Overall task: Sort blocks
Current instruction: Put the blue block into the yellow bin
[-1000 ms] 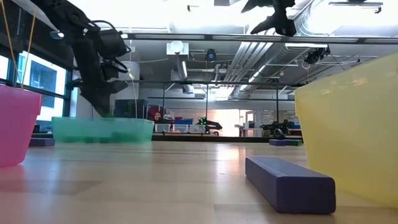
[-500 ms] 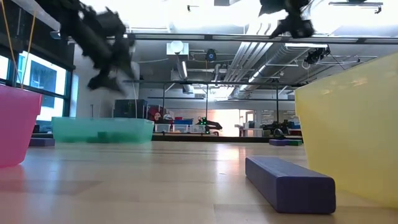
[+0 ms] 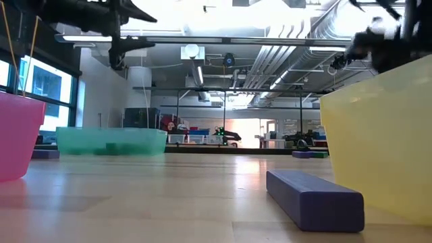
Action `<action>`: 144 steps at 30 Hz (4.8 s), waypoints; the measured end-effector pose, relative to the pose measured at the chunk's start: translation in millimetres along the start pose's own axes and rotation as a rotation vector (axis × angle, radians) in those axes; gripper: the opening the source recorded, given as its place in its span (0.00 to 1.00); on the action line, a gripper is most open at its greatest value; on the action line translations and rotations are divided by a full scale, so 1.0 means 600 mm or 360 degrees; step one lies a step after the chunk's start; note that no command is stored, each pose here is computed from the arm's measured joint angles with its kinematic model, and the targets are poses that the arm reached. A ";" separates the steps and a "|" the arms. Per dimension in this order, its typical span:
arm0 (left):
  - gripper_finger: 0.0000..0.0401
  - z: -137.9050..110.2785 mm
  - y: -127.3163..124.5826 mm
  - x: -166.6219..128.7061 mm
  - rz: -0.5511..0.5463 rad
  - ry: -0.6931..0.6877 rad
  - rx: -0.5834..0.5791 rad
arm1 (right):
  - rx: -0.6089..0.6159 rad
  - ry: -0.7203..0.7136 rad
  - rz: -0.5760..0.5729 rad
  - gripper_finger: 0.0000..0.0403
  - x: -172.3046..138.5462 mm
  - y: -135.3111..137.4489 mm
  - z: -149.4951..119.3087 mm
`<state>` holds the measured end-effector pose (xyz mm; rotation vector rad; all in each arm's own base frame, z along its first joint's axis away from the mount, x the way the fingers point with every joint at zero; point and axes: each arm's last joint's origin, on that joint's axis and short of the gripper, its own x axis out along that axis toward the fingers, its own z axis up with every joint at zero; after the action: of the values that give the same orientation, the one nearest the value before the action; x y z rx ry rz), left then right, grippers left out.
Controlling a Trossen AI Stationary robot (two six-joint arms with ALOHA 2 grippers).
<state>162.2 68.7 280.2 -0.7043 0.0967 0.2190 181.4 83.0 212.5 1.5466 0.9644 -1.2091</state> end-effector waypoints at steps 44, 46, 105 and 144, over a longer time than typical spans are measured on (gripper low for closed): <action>0.60 0.054 -0.058 -0.013 -0.0744 -0.0413 0.0222 | -0.0997 -0.0077 0.0904 0.08 -0.158 0.129 -0.053; 0.60 0.052 -0.055 -0.008 -0.0729 -0.0394 0.0214 | -0.1102 0.0009 0.0966 0.08 -0.175 0.135 -0.096; 0.60 0.059 0.011 0.053 -0.0611 -0.0267 -0.0022 | -0.0731 -0.0725 -0.0166 0.55 -0.121 0.253 0.207; 0.60 0.112 0.045 0.039 -0.0649 -0.0231 0.0065 | -0.0374 -0.0399 -0.0228 0.44 0.127 0.194 0.410</action>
<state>179.7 136.4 310.1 -0.6504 -0.1801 -0.1227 244.1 -182.1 137.0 1.1285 1.0221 -1.3032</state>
